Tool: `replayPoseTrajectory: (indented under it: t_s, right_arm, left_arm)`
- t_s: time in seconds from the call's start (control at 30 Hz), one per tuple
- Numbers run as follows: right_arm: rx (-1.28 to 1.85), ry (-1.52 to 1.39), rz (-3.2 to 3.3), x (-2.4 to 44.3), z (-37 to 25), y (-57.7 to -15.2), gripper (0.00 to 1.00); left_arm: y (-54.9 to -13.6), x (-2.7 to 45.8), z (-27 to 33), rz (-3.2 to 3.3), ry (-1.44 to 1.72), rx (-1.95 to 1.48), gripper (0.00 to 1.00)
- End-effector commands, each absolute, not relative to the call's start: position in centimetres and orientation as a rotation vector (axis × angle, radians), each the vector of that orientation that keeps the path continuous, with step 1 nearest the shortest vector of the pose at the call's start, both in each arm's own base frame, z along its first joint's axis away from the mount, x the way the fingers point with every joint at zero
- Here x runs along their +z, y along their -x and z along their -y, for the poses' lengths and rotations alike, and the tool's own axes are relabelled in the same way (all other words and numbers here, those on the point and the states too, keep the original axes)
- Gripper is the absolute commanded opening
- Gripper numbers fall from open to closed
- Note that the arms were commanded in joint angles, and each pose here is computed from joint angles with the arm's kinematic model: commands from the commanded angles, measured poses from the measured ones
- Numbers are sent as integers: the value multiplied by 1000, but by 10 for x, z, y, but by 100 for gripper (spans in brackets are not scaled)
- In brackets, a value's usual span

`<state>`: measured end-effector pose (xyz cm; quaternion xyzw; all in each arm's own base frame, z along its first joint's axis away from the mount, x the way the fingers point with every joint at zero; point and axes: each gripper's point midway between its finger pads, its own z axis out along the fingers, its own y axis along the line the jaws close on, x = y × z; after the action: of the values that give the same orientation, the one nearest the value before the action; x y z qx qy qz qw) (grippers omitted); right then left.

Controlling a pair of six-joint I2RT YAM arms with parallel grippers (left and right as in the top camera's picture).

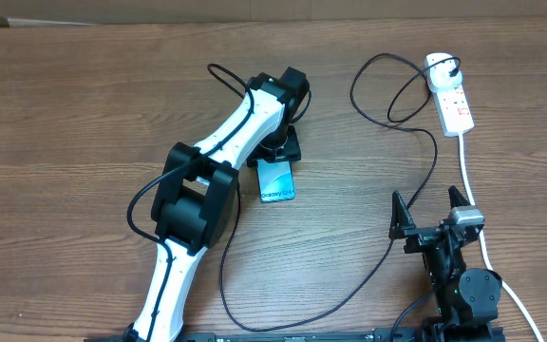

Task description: Plug charger to phone and switch on socket

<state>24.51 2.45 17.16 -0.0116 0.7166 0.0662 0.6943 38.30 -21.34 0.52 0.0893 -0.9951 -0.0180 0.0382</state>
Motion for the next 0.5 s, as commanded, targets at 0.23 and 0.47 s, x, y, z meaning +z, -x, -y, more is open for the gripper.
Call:
replayPoseTrajectory:
  t_s: [0.23,0.47]
  right_arm:
    - [152,19,-1597,170,-25,-245,100]
    - [152,19,-1597,170,-25,-245,100]
  left_arm:
    - [-385,19,219,2985,-314,26,63]
    - [-373,22,231,2908,-273,147,63]
